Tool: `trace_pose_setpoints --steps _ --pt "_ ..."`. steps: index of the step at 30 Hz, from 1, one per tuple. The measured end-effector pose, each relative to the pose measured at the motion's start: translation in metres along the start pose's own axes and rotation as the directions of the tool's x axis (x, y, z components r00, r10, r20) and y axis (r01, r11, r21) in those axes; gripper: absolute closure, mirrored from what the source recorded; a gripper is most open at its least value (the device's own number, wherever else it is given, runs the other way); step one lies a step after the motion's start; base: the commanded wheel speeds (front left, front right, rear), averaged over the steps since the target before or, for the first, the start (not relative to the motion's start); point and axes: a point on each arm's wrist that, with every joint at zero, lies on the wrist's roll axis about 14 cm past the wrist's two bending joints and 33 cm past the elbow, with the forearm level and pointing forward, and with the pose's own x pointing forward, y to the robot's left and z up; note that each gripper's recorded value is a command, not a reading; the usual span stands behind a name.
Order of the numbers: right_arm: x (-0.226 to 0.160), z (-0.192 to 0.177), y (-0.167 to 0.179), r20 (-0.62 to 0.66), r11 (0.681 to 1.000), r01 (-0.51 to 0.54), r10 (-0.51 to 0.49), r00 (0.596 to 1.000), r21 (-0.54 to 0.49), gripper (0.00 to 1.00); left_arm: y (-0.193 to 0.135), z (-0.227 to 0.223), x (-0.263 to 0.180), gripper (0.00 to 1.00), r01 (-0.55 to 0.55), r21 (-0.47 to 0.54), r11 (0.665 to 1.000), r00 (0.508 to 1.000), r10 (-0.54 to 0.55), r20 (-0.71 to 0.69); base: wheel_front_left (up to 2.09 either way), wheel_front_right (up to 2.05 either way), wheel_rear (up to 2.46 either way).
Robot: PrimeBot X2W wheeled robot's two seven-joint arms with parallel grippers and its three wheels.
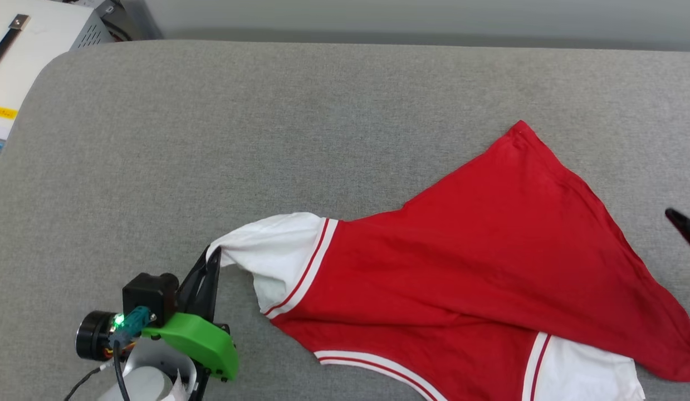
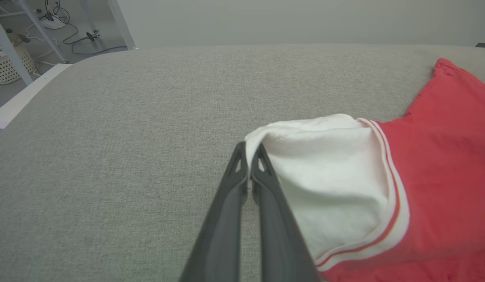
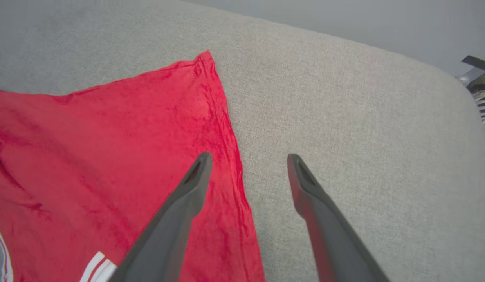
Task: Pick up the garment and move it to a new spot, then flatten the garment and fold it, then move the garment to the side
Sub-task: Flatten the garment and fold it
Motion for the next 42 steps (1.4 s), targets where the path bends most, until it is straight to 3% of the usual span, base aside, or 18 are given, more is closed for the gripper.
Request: trace_pose_setpoints --steps 4,8,13,24,31,32,33,36,42 --pt "0.021 0.040 0.003 -0.002 0.993 -0.009 0.009 1.000 -0.118 0.00 -0.001 0.007 0.008 1.00 0.005 0.013 1.000 1.000 -0.005 0.023 0.00 0.00 0.00" --pt "0.056 0.052 0.020 -0.114 0.980 -0.062 0.040 0.993 -0.189 0.00 0.001 0.008 0.016 1.00 -0.002 0.013 1.000 1.000 0.002 0.029 0.00 0.00 0.00" --pt "0.103 0.040 0.028 -0.319 0.965 -0.102 0.021 0.948 -0.241 0.00 0.001 0.005 0.026 1.00 -0.004 0.002 1.000 1.000 0.004 0.025 0.00 0.00 0.00" --pt "0.193 0.010 0.043 -0.467 0.959 -0.143 0.012 0.884 -0.245 0.00 0.009 -0.007 0.048 1.00 -0.017 0.005 1.000 1.000 0.017 0.012 0.00 0.00 0.00" --pt "0.210 -0.031 0.043 -0.559 0.961 -0.183 0.037 0.829 -0.208 0.00 0.018 -0.020 0.050 1.00 -0.043 0.008 0.999 0.999 0.043 -0.022 0.00 0.00 0.00" --pt "0.210 -0.031 0.043 -0.557 0.961 -0.185 0.040 0.830 -0.206 0.60 0.019 -0.021 0.050 1.00 -0.045 0.008 0.999 0.999 0.045 -0.024 0.00 0.00 0.00" --pt "0.211 -0.031 0.042 -0.551 0.961 -0.184 0.041 0.833 -0.206 1.00 0.019 -0.022 0.050 1.00 -0.046 0.009 0.999 0.999 0.046 -0.026 0.00 0.00 0.00" --pt "0.211 -0.024 0.044 -0.505 0.958 -0.187 0.055 0.861 -0.216 1.00 0.018 -0.022 0.050 1.00 -0.038 0.010 0.999 0.999 0.039 -0.021 0.00 0.00 0.00" --pt "0.205 0.019 0.059 -0.293 0.966 -0.187 0.129 0.947 -0.181 1.00 0.013 -0.004 0.047 1.00 -0.012 0.021 1.000 1.000 0.012 0.026 0.00 0.00 0.00"
